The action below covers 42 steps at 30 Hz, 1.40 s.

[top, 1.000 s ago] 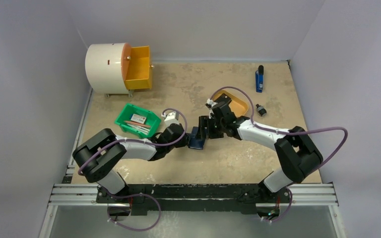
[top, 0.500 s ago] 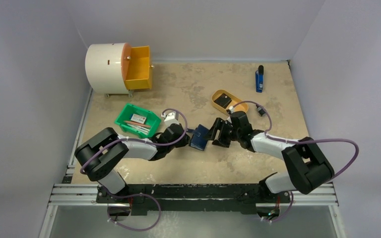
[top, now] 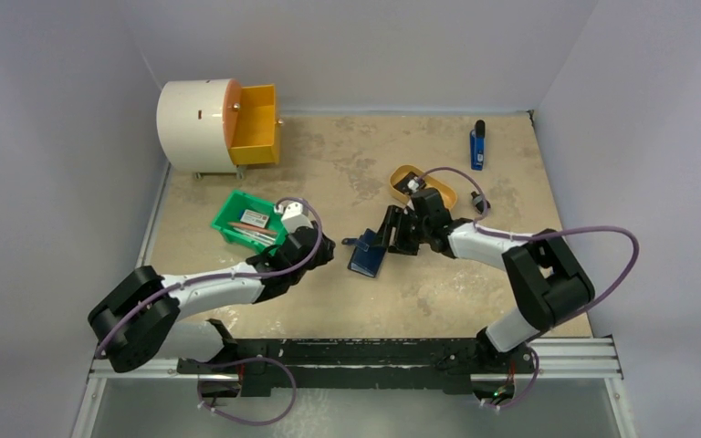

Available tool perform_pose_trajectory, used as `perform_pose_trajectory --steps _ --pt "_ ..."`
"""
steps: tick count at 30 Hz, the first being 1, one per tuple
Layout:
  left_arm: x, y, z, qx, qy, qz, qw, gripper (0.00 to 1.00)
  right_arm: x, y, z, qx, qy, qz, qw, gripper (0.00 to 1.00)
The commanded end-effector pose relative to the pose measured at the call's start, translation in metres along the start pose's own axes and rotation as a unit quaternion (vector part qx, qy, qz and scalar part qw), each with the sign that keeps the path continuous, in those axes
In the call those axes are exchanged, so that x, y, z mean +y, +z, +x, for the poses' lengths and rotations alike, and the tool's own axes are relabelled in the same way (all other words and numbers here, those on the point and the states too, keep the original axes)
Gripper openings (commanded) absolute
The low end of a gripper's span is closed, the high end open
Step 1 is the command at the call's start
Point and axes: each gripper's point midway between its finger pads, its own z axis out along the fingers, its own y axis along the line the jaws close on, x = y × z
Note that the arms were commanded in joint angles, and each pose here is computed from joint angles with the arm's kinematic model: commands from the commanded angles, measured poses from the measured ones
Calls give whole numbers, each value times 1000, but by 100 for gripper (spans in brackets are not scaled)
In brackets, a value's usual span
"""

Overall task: Put the credit cards into the card holder
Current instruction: Close the card holder at the center of the board.

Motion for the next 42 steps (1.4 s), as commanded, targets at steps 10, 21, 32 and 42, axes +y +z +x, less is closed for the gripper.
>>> perform_pose_trajectory --steps 10,21,32,42 --pt "-65 -9 -6 26 16 126 992 34 -9 23 3 47 -156 100 982 65" --pt "-76 15 36 85 21 153 984 24 -7 33 9 57 -159 90 981 64" --pt "-31 30 53 84 16 69 994 15 2 28 11 56 -141 76 986 67" --pt "6 32 55 70 10 -13 997 10 23 7 9 23 -73 31 997 71"
